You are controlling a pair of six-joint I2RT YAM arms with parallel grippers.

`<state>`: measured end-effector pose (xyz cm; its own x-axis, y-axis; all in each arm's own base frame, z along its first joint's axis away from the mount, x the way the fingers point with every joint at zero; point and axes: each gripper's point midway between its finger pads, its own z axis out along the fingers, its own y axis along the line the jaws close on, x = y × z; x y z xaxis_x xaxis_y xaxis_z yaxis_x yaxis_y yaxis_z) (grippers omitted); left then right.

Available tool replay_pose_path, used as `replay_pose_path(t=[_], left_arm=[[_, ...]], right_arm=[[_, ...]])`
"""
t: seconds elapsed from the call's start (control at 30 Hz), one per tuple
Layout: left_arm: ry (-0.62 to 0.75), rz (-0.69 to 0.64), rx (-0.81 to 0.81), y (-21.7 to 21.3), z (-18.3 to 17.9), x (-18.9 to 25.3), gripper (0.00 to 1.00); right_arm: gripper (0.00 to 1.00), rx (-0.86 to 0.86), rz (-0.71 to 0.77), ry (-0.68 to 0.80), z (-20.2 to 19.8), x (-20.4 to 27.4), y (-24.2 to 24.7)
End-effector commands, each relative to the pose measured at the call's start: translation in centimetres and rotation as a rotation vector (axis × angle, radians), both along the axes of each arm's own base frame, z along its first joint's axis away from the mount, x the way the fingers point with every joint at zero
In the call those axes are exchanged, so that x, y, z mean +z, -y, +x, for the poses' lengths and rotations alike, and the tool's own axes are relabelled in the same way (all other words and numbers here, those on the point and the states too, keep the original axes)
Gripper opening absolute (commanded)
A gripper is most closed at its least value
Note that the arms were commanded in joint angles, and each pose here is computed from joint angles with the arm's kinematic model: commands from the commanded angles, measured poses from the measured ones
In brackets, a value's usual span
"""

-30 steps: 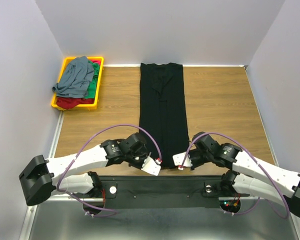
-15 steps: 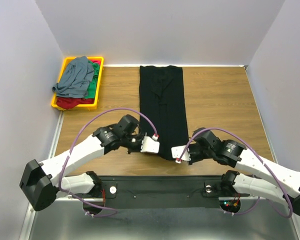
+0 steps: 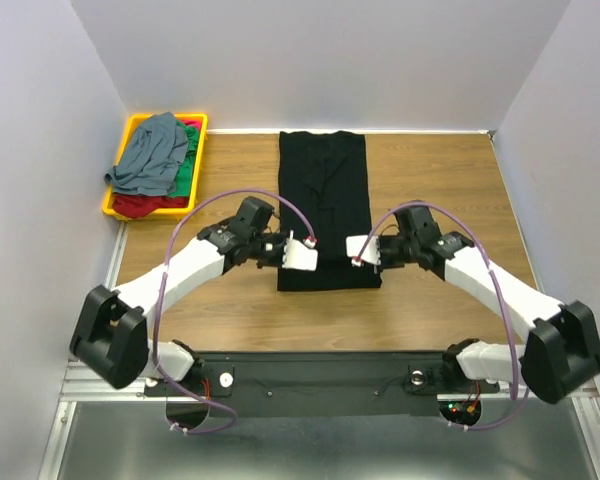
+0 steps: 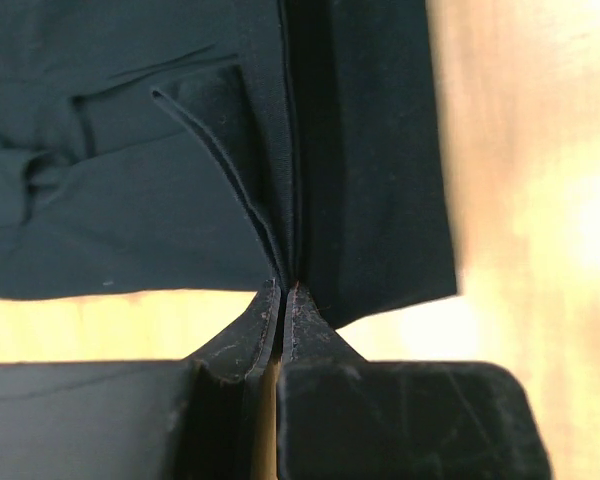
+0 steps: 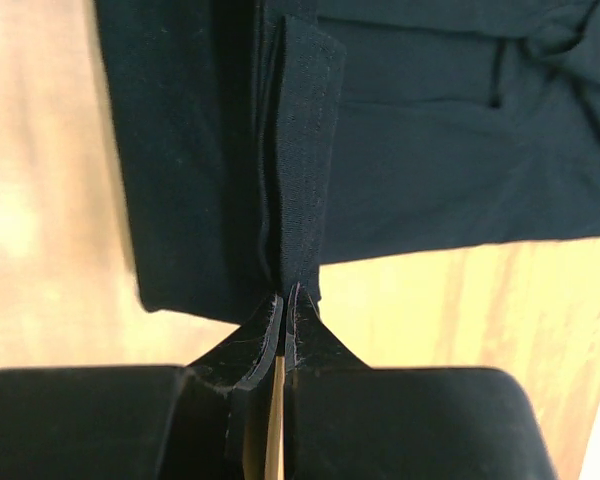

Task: Fold and stack the t-shirts
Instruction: Fold the tshirt

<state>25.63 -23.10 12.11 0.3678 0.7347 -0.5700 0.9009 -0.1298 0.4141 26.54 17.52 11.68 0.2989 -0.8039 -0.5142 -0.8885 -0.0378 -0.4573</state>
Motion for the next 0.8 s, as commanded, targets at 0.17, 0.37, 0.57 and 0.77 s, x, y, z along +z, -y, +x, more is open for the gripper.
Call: replay_pose_path(t=[0.17, 0.37, 0.57, 0.77], left_arm=[[0.18, -0.03, -0.017, 0.6, 9.7, 3.7, 0.0], [0.173, 0.007, -0.025, 0.6, 14.9, 2.3, 0.0], [0.208, 0.021, -0.024, 0.3, 18.7, 2.3, 0.0], [0.219, 0.037, -0.014, -0.1, 21.8, 1.0, 0.0]], right_arm=[[0.01, 0.123, 0.073, 0.137, 8.2, 2.7, -2.0], [0.01, 0.12, 0.073, 0.143, 12.8, 1.6, -1.6], [0.0, 0.102, 0.084, 0.157, 18.0, 1.1, -1.2], [0.0, 0.096, 0.092, 0.165, 21.2, 0.3, -1.5]])
